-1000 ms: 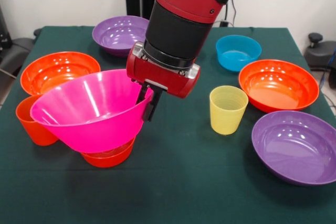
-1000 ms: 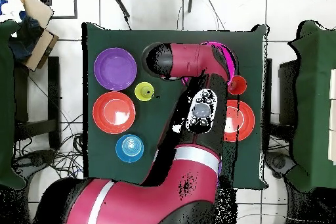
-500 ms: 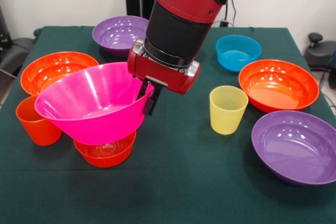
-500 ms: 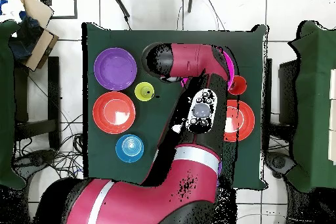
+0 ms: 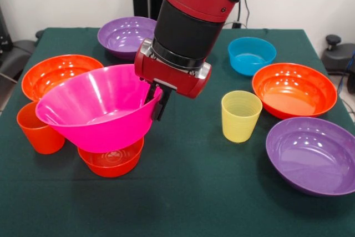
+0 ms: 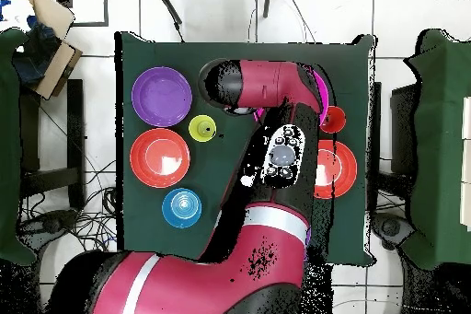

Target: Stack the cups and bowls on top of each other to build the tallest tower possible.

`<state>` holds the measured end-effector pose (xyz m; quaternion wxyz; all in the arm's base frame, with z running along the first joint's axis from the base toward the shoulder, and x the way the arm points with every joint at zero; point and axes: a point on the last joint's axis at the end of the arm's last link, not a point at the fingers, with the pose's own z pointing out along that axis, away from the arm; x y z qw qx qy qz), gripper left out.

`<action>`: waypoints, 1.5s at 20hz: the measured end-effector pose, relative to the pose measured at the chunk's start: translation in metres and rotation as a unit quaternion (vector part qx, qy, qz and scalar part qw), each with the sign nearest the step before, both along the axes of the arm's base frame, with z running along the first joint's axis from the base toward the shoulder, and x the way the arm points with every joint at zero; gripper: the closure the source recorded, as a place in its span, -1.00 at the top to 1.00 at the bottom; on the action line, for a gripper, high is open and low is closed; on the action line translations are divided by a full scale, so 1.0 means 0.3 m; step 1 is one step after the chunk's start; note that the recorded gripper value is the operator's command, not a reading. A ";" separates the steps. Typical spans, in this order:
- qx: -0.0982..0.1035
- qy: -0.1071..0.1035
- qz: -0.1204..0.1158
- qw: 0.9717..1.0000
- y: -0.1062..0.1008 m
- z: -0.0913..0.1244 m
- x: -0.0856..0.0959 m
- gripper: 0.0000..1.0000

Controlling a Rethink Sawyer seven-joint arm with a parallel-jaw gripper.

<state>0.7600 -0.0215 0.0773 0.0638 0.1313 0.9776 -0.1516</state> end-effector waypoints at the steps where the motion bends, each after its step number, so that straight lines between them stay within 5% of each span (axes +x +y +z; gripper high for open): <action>1: 0.000 0.000 0.000 1.000 0.000 0.000 0.000 -1.00; 4: 0.000 0.000 0.000 1.000 0.000 0.001 0.000 -1.00; 5: 0.000 -0.001 0.000 1.000 0.000 0.002 0.001 1.00; 30: 0.001 -0.006 -0.002 1.000 -0.011 0.025 0.009 1.00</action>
